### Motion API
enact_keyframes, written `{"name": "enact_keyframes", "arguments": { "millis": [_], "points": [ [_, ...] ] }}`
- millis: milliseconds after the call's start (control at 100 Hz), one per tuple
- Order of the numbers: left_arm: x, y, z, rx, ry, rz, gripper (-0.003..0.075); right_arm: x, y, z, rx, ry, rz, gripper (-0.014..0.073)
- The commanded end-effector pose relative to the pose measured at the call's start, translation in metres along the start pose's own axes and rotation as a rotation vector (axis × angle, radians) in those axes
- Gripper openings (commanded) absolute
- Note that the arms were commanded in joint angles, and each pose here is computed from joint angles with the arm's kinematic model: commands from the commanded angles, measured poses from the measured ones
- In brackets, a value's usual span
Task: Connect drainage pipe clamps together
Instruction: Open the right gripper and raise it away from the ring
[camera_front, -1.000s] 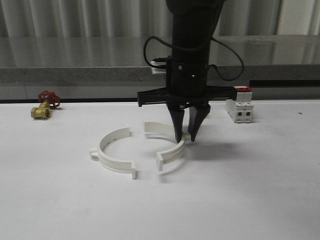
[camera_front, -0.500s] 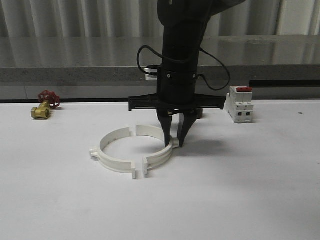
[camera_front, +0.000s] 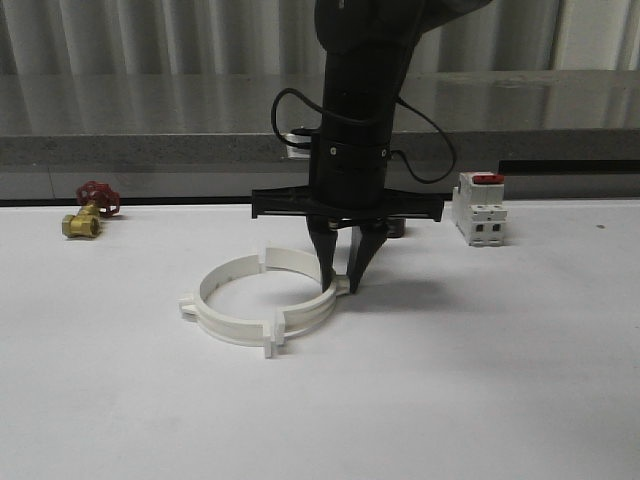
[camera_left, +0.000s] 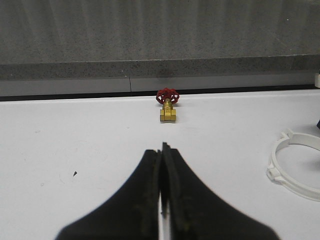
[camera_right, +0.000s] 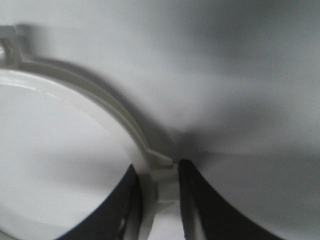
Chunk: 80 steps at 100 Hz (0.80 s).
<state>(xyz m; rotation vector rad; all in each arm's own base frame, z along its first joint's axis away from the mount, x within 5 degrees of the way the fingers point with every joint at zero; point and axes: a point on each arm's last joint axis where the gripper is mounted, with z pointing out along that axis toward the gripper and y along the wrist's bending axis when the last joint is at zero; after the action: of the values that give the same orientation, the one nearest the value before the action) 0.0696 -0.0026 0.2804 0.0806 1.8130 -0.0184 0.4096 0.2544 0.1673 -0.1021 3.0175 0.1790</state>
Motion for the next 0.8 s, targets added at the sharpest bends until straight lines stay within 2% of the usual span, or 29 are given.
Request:
{"name": "enact_keyframes", "arguments": {
  "millis": [0, 170, 220, 460, 530, 600, 650, 790],
  "points": [
    [-0.016, 0.0, -0.002, 0.006, -0.101, 0.0, -0.0021, -0.005, 0.006, -0.04, -0.056, -0.094, -0.015, 0.0016],
    [-0.016, 0.0, -0.002, 0.006, -0.101, 0.0, -0.0021, -0.005, 0.008, -0.04, -0.075, -0.093, -0.015, 0.0338],
    [-0.016, 0.0, -0.002, 0.006, -0.101, 0.0, -0.0021, -0.005, 0.008, -0.04, -0.075, -0.093, -0.015, 0.0398],
    [-0.016, 0.0, -0.002, 0.006, -0.101, 0.0, -0.0021, -0.004, 0.007, -0.058, -0.073, -0.134, -0.025, 0.0417],
    [-0.016, 0.0, -0.002, 0.006, -0.101, 0.0, -0.0021, -0.004, 0.005, -0.069, -0.064, -0.158, -0.034, 0.0406],
    [-0.016, 0.0, -0.002, 0.006, -0.101, 0.0, -0.0021, -0.003, 0.003, -0.082, -0.057, -0.177, -0.04, 0.0344],
    [-0.016, 0.0, -0.002, 0.006, -0.101, 0.0, -0.0021, -0.001, 0.001, -0.092, -0.046, -0.194, -0.048, 0.0267],
    [-0.016, 0.0, -0.002, 0.006, -0.101, 0.0, -0.0021, 0.005, -0.005, -0.114, -0.006, -0.208, -0.059, -0.0015]
  ]
}}
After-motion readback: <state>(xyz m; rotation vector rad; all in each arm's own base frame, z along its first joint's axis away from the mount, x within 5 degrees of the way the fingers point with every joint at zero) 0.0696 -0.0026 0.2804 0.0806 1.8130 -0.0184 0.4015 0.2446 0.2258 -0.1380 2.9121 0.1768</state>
